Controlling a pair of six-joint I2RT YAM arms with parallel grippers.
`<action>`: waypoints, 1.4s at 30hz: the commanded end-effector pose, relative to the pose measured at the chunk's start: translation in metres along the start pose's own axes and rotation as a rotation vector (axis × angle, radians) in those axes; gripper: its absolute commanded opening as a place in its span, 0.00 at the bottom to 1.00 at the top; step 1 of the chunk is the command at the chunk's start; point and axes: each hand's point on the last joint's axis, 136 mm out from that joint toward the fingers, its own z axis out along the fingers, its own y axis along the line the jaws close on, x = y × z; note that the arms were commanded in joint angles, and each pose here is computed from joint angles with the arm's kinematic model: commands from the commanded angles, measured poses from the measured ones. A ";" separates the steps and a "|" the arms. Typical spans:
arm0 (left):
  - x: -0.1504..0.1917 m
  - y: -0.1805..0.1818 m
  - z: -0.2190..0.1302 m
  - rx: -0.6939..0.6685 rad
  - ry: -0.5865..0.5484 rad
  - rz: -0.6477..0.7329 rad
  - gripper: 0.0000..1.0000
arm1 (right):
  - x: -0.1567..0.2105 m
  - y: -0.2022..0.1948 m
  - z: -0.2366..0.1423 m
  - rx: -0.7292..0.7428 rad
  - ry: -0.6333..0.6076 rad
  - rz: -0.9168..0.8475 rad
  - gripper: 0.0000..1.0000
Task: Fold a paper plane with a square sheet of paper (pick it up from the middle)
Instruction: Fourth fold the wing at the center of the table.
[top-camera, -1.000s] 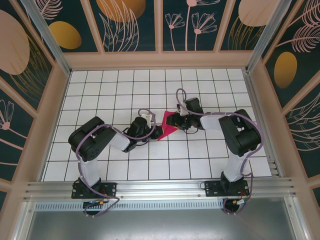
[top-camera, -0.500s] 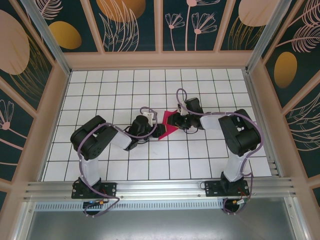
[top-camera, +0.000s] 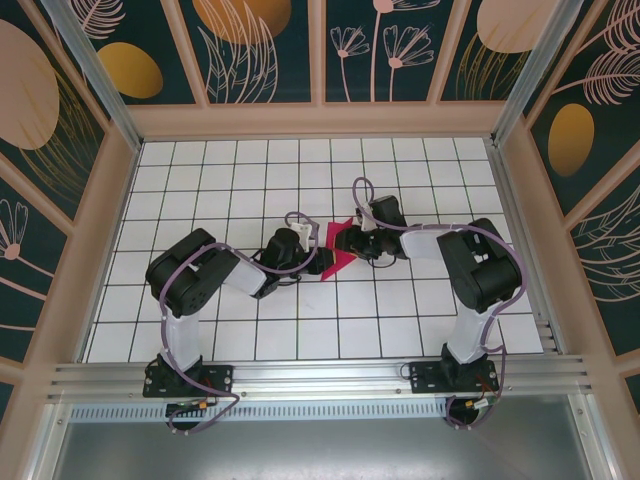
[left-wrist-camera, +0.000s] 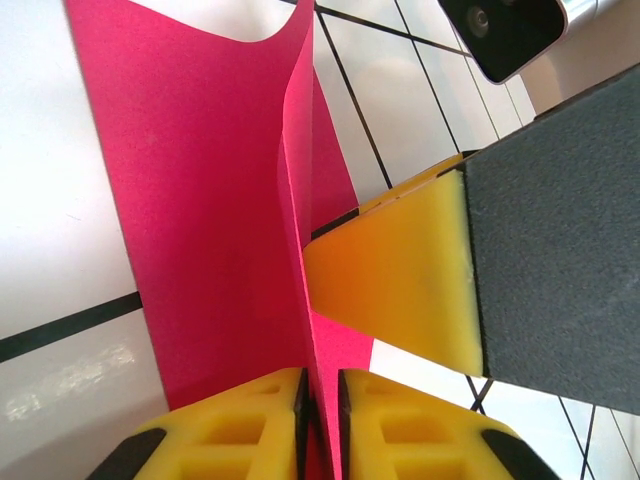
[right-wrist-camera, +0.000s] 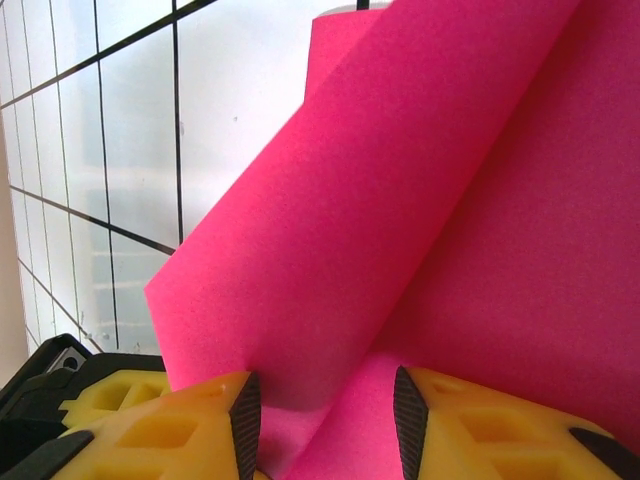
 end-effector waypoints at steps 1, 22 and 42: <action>-0.006 -0.005 -0.004 0.022 -0.008 0.019 0.22 | 0.003 -0.017 0.006 0.080 0.012 0.024 0.43; -0.026 -0.022 -0.035 0.034 -0.070 -0.076 0.22 | 0.022 -0.060 0.018 0.309 0.086 0.081 0.46; -0.002 0.016 -0.009 -0.110 0.056 -0.104 0.10 | 0.028 -0.074 0.018 0.375 0.095 0.145 0.42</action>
